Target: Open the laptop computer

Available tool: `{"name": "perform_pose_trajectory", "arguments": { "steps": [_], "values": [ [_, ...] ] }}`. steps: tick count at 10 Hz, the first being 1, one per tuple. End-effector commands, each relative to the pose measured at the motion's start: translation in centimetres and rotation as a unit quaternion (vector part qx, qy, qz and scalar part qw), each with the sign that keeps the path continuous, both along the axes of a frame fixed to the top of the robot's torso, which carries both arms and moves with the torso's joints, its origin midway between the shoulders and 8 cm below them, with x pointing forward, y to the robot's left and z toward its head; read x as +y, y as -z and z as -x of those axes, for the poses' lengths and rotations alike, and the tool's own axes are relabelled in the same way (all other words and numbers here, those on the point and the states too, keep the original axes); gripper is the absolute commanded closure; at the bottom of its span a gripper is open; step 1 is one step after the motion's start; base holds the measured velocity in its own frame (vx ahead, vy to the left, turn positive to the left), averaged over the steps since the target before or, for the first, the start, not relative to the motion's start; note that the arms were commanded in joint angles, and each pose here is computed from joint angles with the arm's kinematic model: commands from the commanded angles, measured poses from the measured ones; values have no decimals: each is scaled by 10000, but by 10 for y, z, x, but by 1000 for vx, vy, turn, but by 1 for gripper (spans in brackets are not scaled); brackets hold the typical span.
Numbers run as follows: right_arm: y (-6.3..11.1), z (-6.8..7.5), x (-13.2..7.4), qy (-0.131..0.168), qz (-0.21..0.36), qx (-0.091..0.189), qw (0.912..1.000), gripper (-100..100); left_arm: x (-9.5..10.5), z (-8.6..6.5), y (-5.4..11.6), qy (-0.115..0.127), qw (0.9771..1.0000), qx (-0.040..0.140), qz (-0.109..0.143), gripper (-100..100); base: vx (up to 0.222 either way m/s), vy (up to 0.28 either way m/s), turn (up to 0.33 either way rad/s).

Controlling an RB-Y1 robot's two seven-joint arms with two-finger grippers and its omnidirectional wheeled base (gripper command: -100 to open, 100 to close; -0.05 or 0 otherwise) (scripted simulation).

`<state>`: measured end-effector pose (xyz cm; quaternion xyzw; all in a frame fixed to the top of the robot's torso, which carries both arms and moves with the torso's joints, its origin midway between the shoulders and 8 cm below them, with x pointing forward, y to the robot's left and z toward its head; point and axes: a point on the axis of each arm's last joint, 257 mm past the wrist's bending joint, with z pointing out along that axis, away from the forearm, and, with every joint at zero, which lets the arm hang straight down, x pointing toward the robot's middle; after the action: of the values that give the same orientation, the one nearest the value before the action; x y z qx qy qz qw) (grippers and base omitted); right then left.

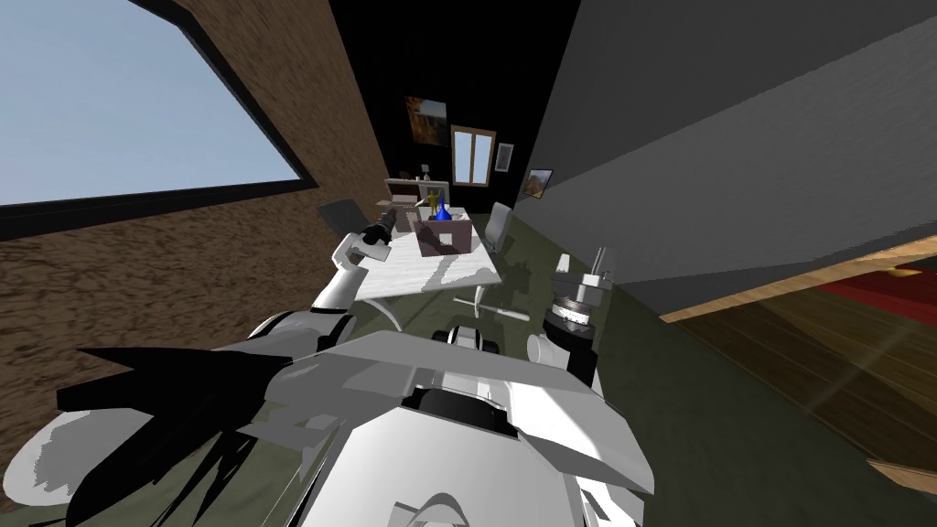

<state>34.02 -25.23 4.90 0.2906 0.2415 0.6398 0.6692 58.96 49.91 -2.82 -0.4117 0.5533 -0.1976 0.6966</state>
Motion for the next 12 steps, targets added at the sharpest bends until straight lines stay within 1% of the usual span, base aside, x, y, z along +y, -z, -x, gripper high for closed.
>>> {"name": "perform_pose_trajectory", "arguments": {
  "steps": [1, 2, 3, 4, 5, 7, 8, 9, 10, 11, 12],
  "values": [
    [0, 0, 0, 0, 0, 0, 10000, 0, 11, 3, -8, -138, 9999, 59, 0, -100, -54, -27, -13],
    [0, 0, 0, 0, 0, 0, 10000, 0, 16, 4, -6, -198, 9997, 129, 35, -100, -43, -43, -13],
    [0, 0, 0, 0, 0, 0, 10000, 0, 18, 4, 0, -232, 9994, 226, 97, -100, -20, -47, -12],
    [0, 0, 0, 0, 0, 0, 10000, 0, 13, 0, 15, -202, 9988, 382, 234, -100, 65, -54, -1],
    [0, 0, 0, 0, 0, 1, 10000, 0, 4, -5, 27, -137, 9981, 498, 350, -100, 164, -43, 4],
    [0, 0, 0, 1, 0, 1, 10000, 0, -12, -11, 41, -19, 9967, 635, 496, -100, 207, -37, -10],
    [0, 0, 0, 1, 0, 1, 10000, 0, -8, -10, 37, -58, 9973, 583, 447, -100, 94, -23, -5],
    [0, 0, 0, 1, 0, 0, 10000, 0, -25, -28, 33, 97, 9976, 478, 483, -100, 10, -2, 162],
    [0, 0, 0, 1, 0, 1, 10000, 0, -21, -31, 36, 49, 9973, 519, 515, -100, -12, 5, 80],
    [0, 0, 0, 0, 0, 0, 10000, 0, -41, -46, 32, 220, 9976, 406, 518, -100, -36, 11, 122],
    [0, 0, 0, 0, 0, 0, 10000, 0, -40, -51, 27, 201, 9976, 391, 541, -100, -36, 7, 72]
  ]
}}
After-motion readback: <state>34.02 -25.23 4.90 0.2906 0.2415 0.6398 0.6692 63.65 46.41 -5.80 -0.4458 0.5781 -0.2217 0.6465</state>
